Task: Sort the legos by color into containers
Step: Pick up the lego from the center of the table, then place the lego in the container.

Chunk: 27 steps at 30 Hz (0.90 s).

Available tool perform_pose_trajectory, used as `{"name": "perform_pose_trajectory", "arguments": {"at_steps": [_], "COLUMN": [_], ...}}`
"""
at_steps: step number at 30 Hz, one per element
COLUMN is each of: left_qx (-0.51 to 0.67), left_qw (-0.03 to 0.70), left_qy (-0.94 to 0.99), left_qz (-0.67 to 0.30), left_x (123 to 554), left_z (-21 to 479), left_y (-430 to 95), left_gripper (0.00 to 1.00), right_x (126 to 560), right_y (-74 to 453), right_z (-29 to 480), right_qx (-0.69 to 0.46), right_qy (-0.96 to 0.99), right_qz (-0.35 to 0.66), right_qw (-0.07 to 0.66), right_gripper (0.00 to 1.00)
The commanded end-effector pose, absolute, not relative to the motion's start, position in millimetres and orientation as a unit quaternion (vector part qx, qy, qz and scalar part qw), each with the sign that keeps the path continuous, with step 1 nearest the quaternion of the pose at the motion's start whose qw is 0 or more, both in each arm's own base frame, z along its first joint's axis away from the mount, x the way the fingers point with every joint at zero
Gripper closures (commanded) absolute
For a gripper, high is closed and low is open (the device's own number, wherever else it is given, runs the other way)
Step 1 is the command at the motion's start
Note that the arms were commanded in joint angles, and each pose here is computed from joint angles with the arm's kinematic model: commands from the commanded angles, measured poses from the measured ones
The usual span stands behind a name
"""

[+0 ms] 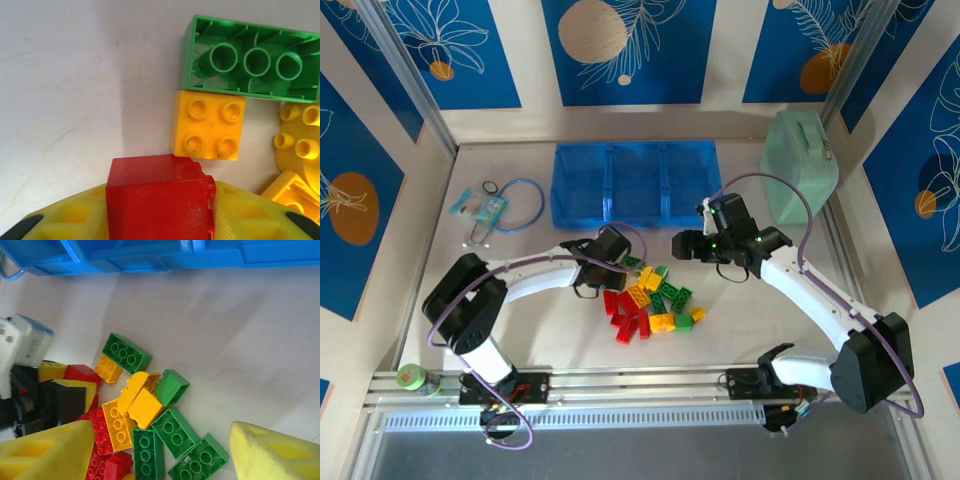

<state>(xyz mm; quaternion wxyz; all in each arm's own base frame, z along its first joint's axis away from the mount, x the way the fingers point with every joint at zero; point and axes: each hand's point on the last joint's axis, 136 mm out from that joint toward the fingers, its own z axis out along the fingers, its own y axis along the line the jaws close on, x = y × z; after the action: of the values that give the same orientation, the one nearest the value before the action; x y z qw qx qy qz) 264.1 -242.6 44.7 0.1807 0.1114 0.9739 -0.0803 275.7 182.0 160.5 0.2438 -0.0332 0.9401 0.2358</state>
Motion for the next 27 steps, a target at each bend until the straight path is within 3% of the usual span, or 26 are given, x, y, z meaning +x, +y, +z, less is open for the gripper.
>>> {"name": "perform_pose_trajectory", "arguments": {"at_steps": [1,15,27], "left_qx": [0.107,0.051,-0.016], "left_qw": [0.221,0.29,0.307], "left_qy": [0.966,0.94,0.933], "left_qz": [-0.079,-0.173,-0.189], "left_x": [277,343,415], "left_z": [81,164,178], "left_y": [-238,-230,-197], "left_gripper": [0.65,0.65,0.65], "right_x": [273,267,257], "right_y": [176,175,170], "right_z": [161,150,141], "right_qx": [-0.02,-0.007,-0.008], "right_qy": [0.94,0.943,0.946], "right_qz": [0.233,0.24,0.234], "right_qw": [0.247,0.232,0.223], "right_gripper": [0.28,0.28,0.28]}}
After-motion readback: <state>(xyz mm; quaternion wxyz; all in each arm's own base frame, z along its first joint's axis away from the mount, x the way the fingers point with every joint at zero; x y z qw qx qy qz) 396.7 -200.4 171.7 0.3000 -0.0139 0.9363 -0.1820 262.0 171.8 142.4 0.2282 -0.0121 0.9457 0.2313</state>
